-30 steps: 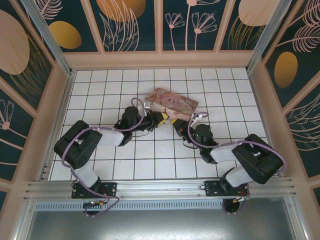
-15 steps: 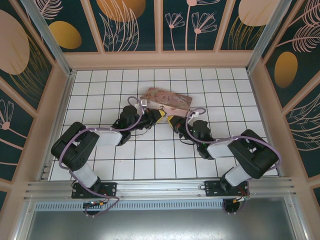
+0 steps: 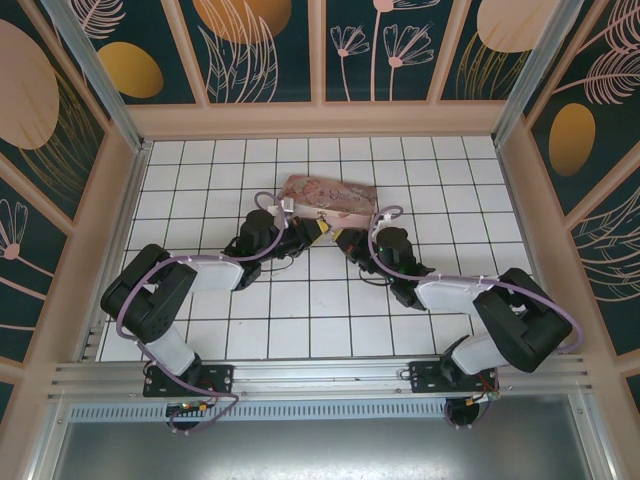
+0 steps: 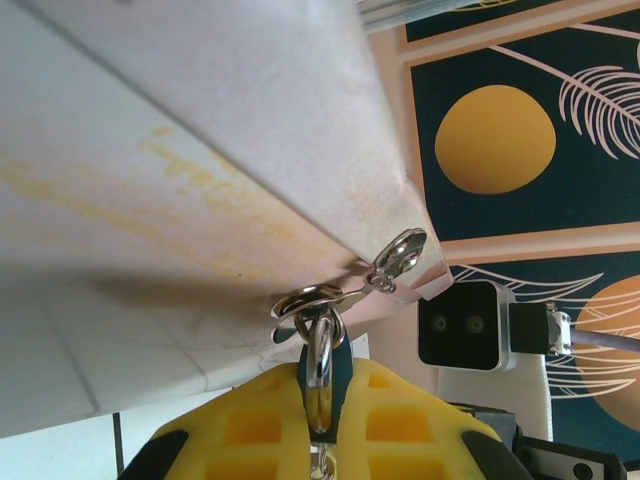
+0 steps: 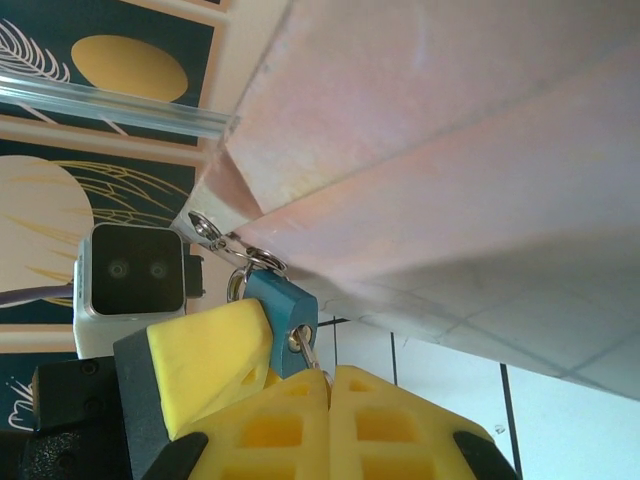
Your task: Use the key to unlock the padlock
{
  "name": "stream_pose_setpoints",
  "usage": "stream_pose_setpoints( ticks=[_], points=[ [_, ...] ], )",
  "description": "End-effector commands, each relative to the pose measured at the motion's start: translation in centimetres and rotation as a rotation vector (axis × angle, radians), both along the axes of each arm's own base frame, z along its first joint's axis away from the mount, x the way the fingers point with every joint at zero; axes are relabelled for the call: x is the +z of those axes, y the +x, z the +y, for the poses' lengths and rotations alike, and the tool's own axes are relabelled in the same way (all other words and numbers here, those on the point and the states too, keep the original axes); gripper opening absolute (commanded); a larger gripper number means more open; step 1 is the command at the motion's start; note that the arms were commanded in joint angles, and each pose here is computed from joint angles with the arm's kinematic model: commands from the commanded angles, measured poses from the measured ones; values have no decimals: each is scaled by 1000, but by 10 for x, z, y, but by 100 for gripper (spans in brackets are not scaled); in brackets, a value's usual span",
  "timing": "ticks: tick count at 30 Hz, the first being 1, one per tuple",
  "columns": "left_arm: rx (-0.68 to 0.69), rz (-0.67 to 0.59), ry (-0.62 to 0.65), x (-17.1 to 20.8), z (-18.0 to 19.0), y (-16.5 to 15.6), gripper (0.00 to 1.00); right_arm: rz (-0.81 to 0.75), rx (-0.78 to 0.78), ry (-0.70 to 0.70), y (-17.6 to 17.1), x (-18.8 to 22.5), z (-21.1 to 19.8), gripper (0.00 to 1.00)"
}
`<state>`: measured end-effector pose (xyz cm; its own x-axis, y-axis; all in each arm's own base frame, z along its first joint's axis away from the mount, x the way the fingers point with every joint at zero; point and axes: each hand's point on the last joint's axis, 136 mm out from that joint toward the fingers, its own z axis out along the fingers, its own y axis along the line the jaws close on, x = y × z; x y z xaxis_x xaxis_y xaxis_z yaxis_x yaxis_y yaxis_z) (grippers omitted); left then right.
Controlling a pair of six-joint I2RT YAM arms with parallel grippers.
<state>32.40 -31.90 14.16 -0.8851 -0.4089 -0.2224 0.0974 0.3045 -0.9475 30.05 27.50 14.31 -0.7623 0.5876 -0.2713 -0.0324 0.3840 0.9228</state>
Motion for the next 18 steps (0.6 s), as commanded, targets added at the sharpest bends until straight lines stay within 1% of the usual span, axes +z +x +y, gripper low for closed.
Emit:
stream_pose_setpoints(
  ticks=[1, 8, 13, 18],
  points=[
    [-188, -15, -18, 5, -23, -35, 0, -169, -39, 67, 17, 49, -7, 0],
    [-204, -12, -36, 5, -23, -41, 0, -156, -23, 133, 17, 52, -16, 0],
    [-189, -4, -45, 6, -22, -39, 0, -130, 27, 157, 10, 49, -3, 0],
    [-157, 21, -67, 6, -20, -36, 0, -101, 5, 180, -4, 40, 5, 0]
  ],
)
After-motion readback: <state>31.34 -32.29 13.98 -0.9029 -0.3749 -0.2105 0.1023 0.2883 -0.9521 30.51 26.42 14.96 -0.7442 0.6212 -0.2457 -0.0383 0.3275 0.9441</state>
